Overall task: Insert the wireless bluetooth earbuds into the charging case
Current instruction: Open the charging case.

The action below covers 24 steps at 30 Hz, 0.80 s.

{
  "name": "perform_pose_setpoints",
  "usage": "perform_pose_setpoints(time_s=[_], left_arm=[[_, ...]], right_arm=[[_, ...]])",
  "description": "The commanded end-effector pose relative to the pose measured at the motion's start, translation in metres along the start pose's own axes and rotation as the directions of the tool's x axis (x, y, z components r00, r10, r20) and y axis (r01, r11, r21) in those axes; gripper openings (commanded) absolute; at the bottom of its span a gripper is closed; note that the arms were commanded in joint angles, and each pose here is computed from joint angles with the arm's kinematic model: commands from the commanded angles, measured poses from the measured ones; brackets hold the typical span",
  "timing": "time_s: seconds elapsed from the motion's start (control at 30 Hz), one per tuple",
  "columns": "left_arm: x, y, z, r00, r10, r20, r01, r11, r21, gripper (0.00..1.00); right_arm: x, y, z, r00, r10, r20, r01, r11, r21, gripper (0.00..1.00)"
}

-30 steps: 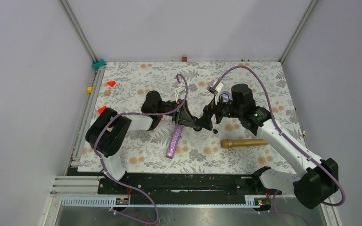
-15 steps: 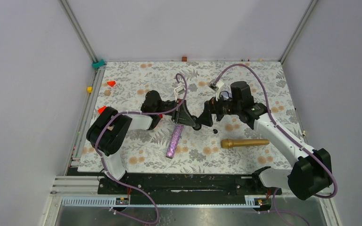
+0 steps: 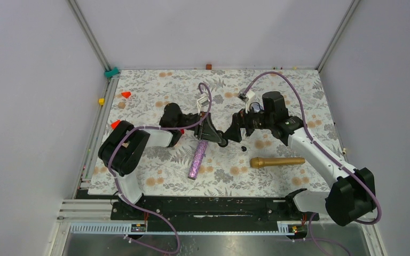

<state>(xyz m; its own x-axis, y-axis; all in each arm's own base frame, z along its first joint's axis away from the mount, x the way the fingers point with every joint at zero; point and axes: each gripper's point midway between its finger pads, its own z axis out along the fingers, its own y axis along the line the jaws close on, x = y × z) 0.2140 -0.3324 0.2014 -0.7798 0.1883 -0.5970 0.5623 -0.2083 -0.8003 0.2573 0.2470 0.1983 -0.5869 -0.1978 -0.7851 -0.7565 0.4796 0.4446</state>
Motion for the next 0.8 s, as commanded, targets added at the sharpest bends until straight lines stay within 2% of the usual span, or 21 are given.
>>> perform_pose_setpoints(time_s=[0.0,0.17,0.33,0.57,0.77], left_arm=[[-0.009,-0.007,0.0,0.996,0.084,0.019,-0.084,0.996,0.016,0.0],[-0.009,-0.008,0.0,0.996,0.083,0.019,-0.083,0.996,0.016,0.0],[-0.009,-0.008,0.0,0.996,0.086,0.021,-0.086,0.996,0.015,0.0],[-0.009,-0.007,-0.001,0.996,0.086,0.022,-0.086,0.996,0.013,0.0],[-0.009,-0.006,0.0,0.996,0.082,0.022,-0.083,0.997,0.012,0.0]], right_arm=[[-0.013,-0.018,-0.007,0.996,-0.081,0.029,0.077,0.99,0.12,1.0],[-0.022,-0.045,-0.024,0.986,-0.164,0.034,0.146,0.94,0.309,0.99],[-0.03,-0.044,-0.033,0.98,-0.191,0.056,0.161,0.926,0.343,0.99],[-0.041,-0.019,-0.042,0.966,-0.231,0.113,0.193,0.941,0.277,0.99],[-0.032,0.023,-0.035,0.971,-0.203,0.125,0.2,0.979,0.033,1.0]])
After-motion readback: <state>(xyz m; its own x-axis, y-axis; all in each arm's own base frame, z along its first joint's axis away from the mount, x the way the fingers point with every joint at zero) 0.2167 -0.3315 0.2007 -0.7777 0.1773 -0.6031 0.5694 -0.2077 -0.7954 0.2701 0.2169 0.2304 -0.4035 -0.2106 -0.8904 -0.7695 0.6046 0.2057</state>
